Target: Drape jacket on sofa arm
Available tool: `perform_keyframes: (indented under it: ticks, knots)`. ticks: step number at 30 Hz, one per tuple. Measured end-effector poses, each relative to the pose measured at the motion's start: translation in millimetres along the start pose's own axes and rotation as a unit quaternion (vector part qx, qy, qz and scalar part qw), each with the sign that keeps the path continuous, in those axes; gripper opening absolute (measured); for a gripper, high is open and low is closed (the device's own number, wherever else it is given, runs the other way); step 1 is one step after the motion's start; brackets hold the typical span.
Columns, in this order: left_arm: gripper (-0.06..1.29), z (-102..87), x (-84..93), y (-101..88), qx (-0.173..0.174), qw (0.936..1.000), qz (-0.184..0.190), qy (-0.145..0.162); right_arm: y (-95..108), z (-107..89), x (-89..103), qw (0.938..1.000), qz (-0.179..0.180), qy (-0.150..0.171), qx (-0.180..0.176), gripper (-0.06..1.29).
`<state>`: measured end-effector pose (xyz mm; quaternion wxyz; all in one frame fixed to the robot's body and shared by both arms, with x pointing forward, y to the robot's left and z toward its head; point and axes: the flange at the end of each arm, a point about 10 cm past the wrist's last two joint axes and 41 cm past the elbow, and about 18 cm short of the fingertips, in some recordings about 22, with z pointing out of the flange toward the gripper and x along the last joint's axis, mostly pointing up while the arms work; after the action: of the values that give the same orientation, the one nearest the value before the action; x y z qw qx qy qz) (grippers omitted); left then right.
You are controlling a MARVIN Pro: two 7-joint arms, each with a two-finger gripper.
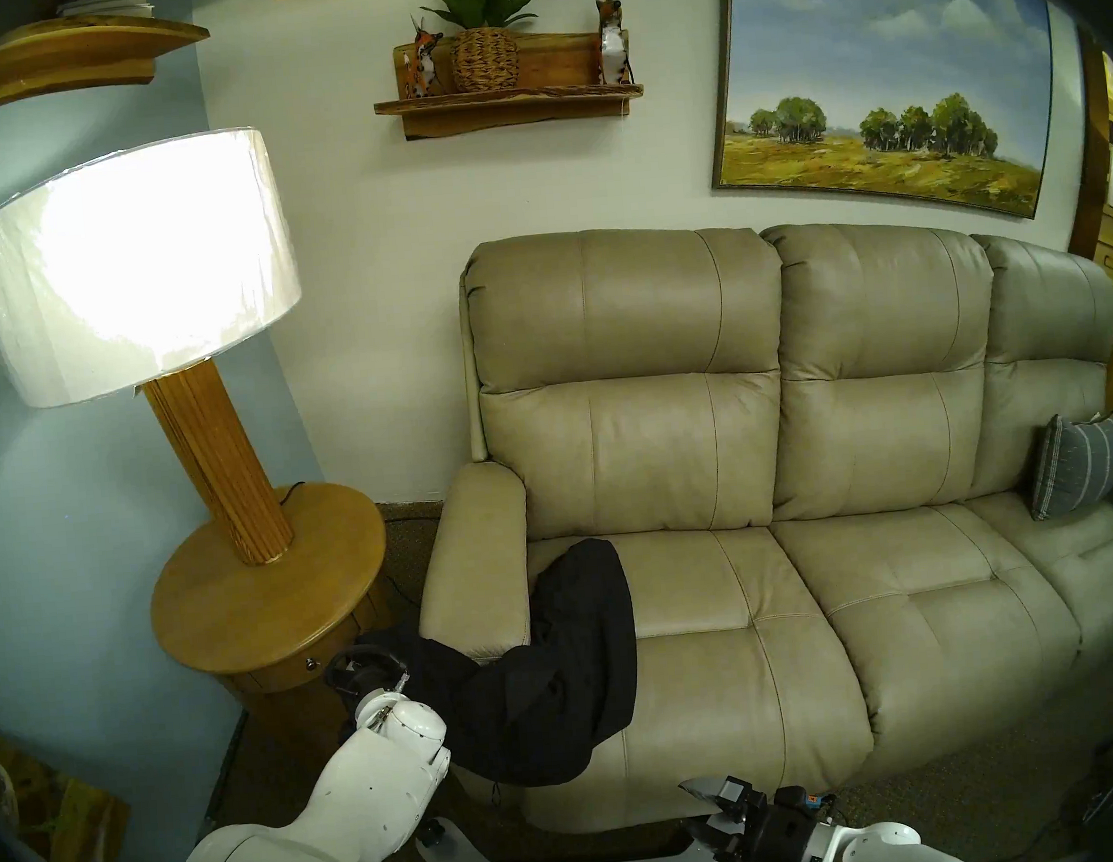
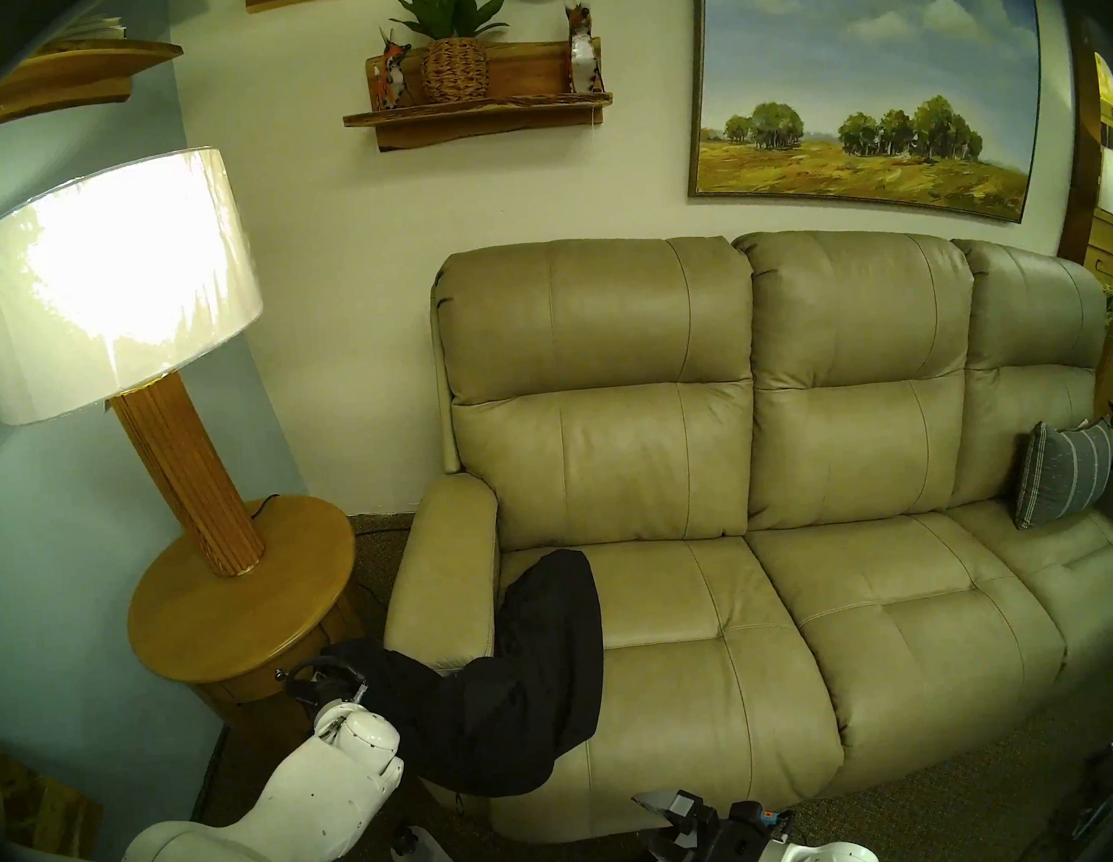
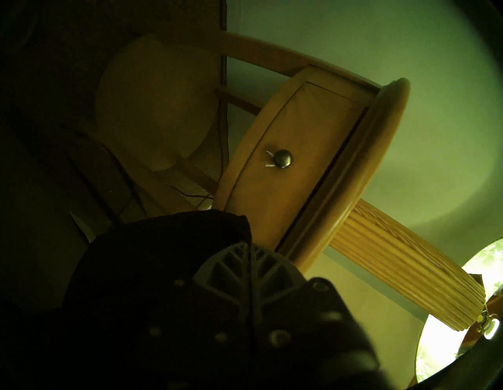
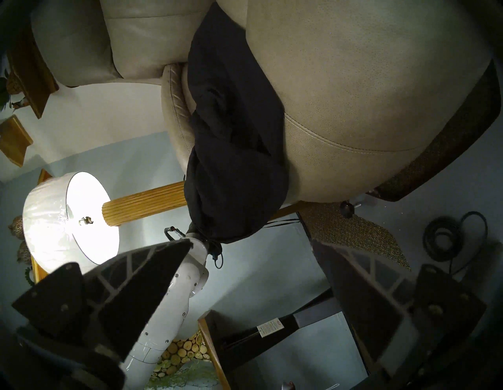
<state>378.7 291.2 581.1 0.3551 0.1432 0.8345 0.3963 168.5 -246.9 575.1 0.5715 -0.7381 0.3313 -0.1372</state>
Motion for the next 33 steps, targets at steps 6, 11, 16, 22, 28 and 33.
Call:
perform_keyframes:
  ticks: [6,11,16,22,28,33]
  knots:
    - [0.18,1.0,0.1,-3.2,0.012,0.9999,-0.001,-0.012,6,1.4,5.1,1.0000,0.006,0.006,-0.004,1.23]
    - [0.59,-5.1,-6.9,-1.5,-0.005,0.9991,-0.007,-0.041,8,4.9,8.9,0.9999,0.009,0.011,-0.004,1.23]
    - [1.21,-22.4,-4.2,-11.4,-0.015,0.9977,0.001,-0.067,6,10.1,10.8,0.9999,0.009,0.012,-0.002,1.23]
    - [1.21,-49.0,9.7,-35.1,-0.009,0.9962,0.026,-0.083,4,18.0,11.0,0.9999,0.009,0.010,0.003,1.23]
    - [1.17,-70.4,24.6,-53.4,-0.004,0.9950,0.048,-0.087,3,29.8,5.6,0.9999,0.014,0.000,0.004,1.23]
    - [1.16,-92.1,31.7,-65.6,-0.008,0.9930,0.064,-0.099,9,44.5,-6.0,0.9996,0.016,-0.016,-0.015,1.23]
